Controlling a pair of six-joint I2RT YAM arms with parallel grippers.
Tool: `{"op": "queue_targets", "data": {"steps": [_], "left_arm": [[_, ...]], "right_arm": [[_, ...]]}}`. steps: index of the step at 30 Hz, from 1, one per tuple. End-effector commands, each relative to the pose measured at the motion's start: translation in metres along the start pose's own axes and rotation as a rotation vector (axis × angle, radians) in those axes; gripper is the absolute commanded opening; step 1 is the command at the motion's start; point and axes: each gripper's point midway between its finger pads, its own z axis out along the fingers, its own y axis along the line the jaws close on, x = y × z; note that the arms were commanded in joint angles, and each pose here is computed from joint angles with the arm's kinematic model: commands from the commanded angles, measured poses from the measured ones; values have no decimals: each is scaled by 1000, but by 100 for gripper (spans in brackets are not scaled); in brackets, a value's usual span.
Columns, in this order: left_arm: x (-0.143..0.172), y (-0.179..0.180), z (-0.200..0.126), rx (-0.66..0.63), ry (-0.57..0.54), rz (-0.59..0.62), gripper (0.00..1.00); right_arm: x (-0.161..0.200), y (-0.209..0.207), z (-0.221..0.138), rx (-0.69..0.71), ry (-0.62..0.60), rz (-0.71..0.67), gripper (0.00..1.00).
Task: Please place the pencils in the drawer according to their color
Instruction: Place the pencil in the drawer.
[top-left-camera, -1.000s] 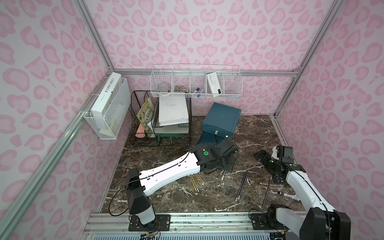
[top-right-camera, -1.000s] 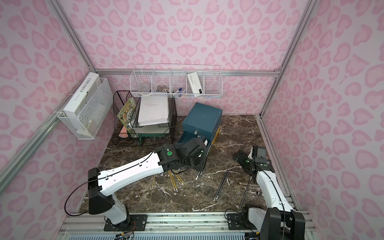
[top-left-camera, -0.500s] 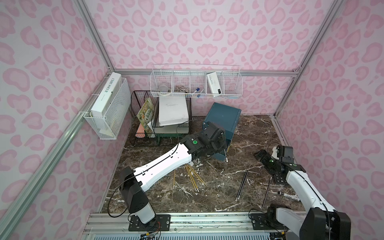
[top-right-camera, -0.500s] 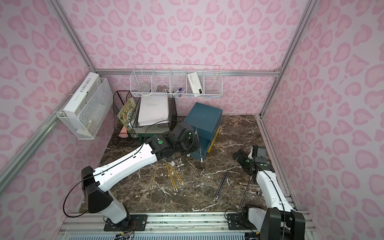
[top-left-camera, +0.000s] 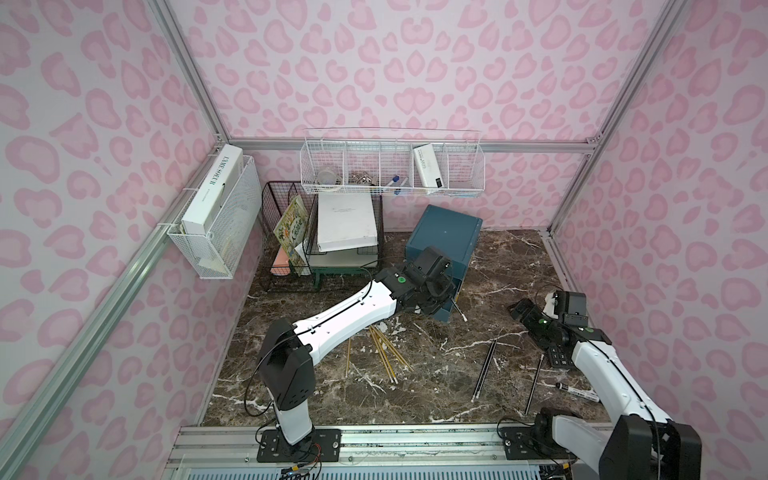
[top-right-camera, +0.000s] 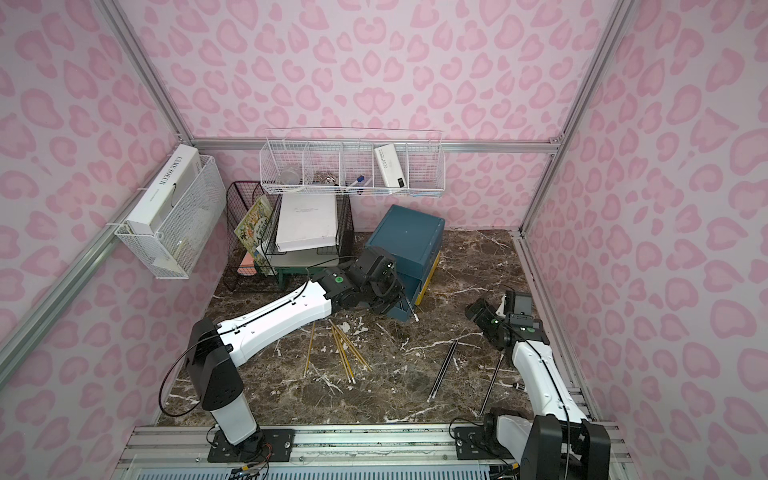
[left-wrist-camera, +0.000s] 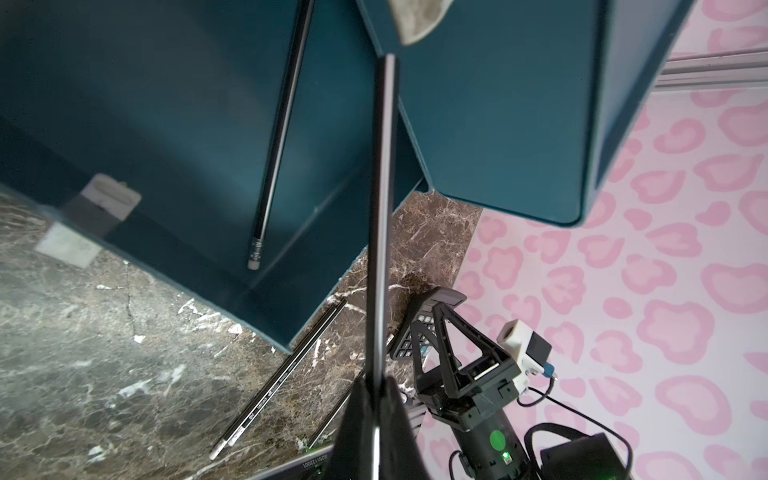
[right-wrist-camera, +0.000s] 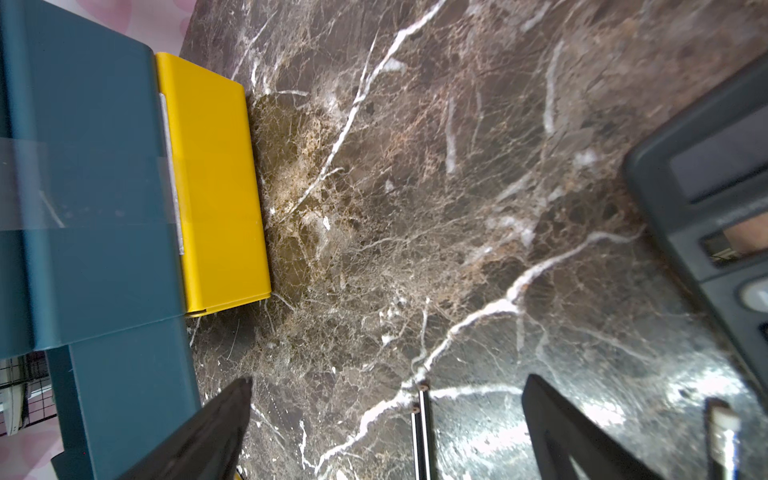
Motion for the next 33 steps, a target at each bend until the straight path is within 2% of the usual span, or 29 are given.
{"op": "queue_targets", "data": {"steps": [1, 14, 29, 30, 33], "left_arm": [[-5, 2, 6, -3, 18, -23, 0], [-42, 18, 30, -83, 77, -10, 0], [-75, 33, 46, -147, 38, 62, 0], [-75, 33, 46, -148, 41, 67, 6], [-75, 31, 47, -145, 44, 79, 38]], "right_arm": [[-3, 3, 0, -11, -10, -8, 100], [-5, 3, 2, -7, -8, -6, 100], [-4, 3, 1, -6, -6, -8, 100], [-4, 3, 0, -5, -9, -9, 100], [-5, 4, -1, -8, -12, -12, 100]]}}
